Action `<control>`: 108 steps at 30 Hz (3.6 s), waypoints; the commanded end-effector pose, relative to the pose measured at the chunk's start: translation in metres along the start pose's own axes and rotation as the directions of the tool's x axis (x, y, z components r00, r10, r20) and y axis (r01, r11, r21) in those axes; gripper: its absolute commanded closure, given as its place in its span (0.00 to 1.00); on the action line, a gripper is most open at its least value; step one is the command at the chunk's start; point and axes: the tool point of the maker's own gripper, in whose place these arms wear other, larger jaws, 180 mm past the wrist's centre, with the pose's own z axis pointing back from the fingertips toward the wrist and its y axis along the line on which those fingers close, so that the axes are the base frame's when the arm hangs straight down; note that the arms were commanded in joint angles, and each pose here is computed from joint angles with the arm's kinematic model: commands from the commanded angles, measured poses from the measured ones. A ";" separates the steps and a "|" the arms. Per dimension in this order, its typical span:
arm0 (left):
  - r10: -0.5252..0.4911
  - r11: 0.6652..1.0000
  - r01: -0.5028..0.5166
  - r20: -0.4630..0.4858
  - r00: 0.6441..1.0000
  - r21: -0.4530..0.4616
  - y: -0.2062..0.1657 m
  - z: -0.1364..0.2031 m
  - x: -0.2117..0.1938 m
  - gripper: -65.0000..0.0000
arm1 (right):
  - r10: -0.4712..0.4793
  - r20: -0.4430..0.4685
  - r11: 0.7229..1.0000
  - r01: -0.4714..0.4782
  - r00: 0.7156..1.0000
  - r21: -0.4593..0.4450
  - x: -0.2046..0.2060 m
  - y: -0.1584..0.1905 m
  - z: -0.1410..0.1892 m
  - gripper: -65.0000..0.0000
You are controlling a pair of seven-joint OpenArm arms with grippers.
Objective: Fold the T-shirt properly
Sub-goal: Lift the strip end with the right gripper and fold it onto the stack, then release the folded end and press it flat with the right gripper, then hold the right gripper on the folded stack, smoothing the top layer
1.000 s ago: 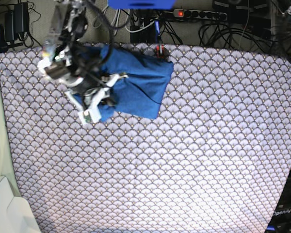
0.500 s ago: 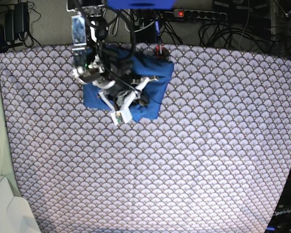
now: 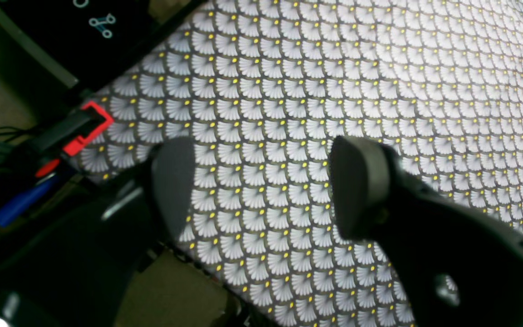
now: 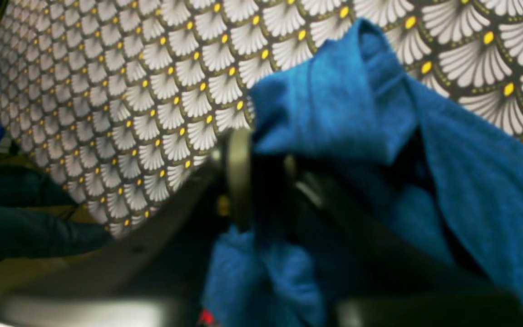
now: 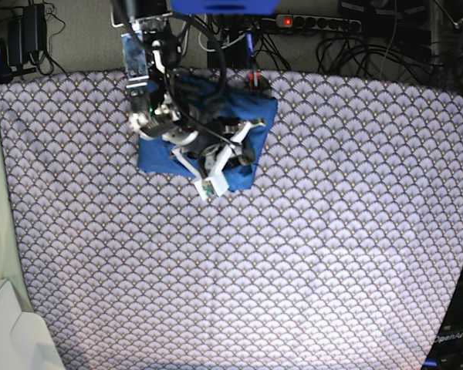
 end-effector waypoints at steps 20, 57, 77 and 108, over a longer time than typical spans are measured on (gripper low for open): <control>-0.021 1.000 0.021 0.051 0.998 -0.009 -0.005 0.005 0.016 0.30 | 0.067 0.264 0.982 -0.017 0.962 -0.187 0.071 -0.045 0.079 0.71; -0.016 1.000 0.018 0.055 0.998 -0.022 -0.009 0.005 0.019 0.30 | 0.115 -0.009 0.993 -0.115 0.993 0.008 -0.042 0.026 0.061 1.00; -0.017 1.000 0.018 0.054 0.998 -0.021 -0.009 0.005 0.018 0.30 | 0.200 -0.007 0.980 -0.200 0.980 0.005 -0.036 0.023 0.071 0.99; -0.013 1.000 0.014 0.052 0.999 -0.023 -0.010 0.004 0.017 0.30 | 0.214 -0.110 0.976 -0.217 0.971 -0.014 -0.041 0.007 0.061 0.56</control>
